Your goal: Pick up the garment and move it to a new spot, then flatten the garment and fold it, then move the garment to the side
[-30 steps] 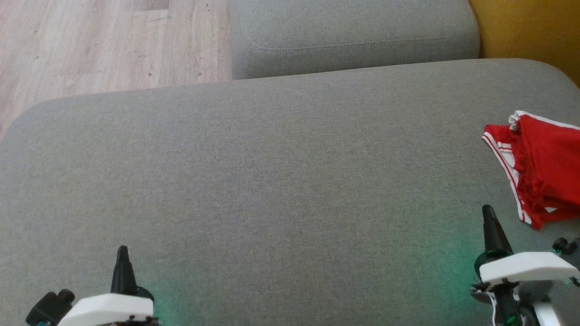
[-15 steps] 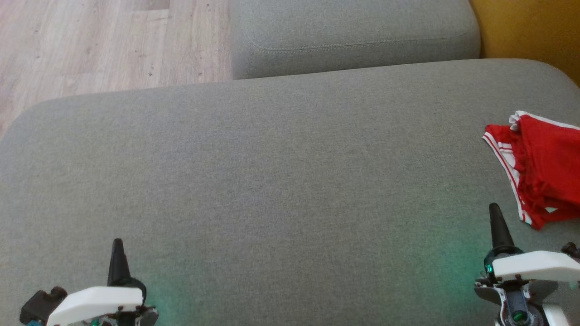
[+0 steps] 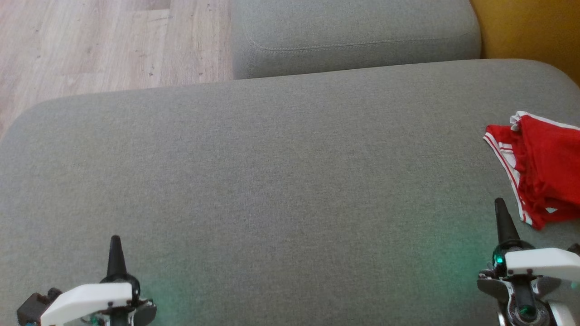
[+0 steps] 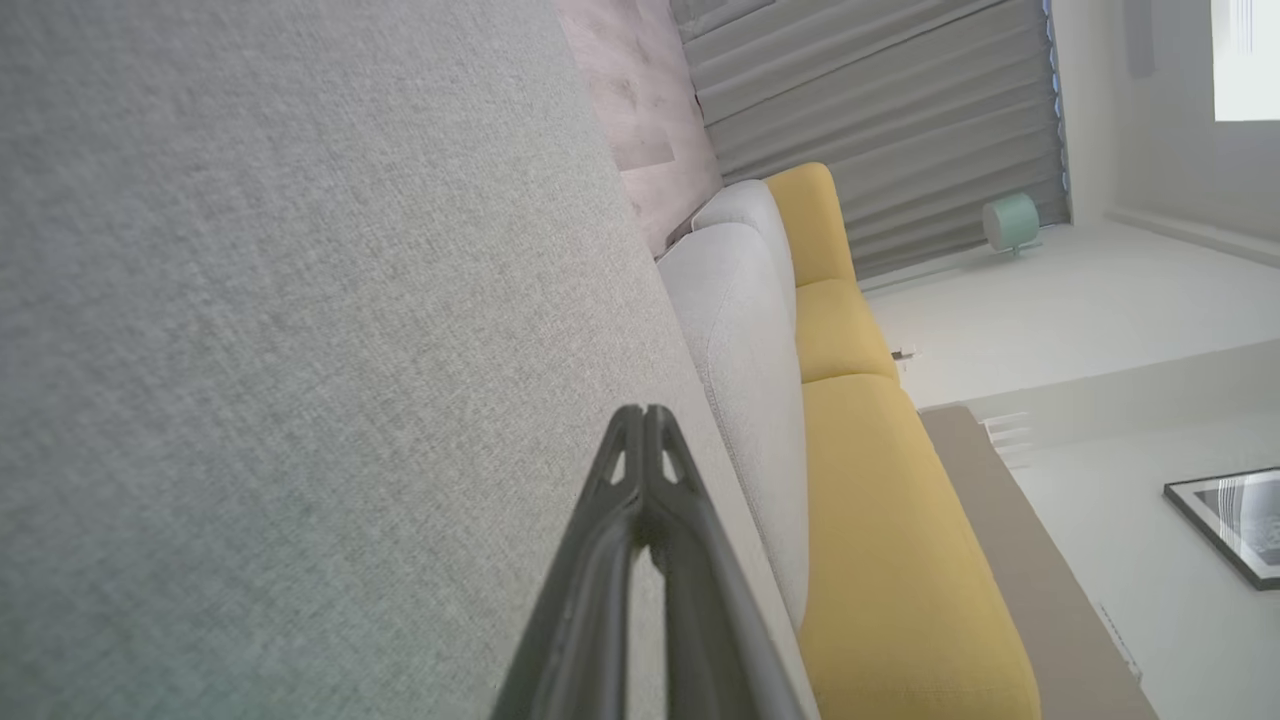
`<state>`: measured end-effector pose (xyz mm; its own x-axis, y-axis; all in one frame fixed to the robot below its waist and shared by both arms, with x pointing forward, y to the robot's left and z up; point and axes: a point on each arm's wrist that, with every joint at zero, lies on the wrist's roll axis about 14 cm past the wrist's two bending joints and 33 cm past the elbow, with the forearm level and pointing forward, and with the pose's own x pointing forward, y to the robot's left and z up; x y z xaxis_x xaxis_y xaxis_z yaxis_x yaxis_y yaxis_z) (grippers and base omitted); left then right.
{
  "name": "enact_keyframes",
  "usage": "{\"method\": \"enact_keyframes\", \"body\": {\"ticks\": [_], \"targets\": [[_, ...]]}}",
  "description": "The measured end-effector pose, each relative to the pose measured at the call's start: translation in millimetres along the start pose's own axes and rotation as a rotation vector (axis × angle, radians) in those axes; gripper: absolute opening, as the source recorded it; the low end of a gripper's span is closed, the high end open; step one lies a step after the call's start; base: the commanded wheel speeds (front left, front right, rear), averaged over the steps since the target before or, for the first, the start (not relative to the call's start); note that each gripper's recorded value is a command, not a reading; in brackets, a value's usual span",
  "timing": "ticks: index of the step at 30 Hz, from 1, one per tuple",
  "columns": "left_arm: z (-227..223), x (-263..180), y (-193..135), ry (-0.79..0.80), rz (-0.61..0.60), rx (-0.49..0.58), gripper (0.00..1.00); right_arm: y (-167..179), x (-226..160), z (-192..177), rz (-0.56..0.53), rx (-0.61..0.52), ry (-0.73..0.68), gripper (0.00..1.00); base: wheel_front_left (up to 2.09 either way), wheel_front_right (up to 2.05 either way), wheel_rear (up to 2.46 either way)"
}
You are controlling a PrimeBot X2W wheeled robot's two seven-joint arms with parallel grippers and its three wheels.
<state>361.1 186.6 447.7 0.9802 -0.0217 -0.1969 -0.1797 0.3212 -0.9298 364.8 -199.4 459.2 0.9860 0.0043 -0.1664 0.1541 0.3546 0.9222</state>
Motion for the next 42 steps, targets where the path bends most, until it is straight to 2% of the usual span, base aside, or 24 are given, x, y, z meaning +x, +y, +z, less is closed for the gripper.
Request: {"method": "enact_keyframes", "body": {"ticks": [30, 42], "targets": [[11.2, 7.4, -27.1, -0.010, -0.097, -0.319, 0.00, 11.8, 4.8, 14.0, 0.056, 0.364, -0.046, 0.00, 0.00, 0.00, 0.00], [12.3, 7.7, -27.6, -0.013, -0.099, -0.322, 0.00, 12.2, 4.8, 14.2, 0.058, 0.368, -0.046, 0.00, 0.00, 0.00, 0.00]]}}
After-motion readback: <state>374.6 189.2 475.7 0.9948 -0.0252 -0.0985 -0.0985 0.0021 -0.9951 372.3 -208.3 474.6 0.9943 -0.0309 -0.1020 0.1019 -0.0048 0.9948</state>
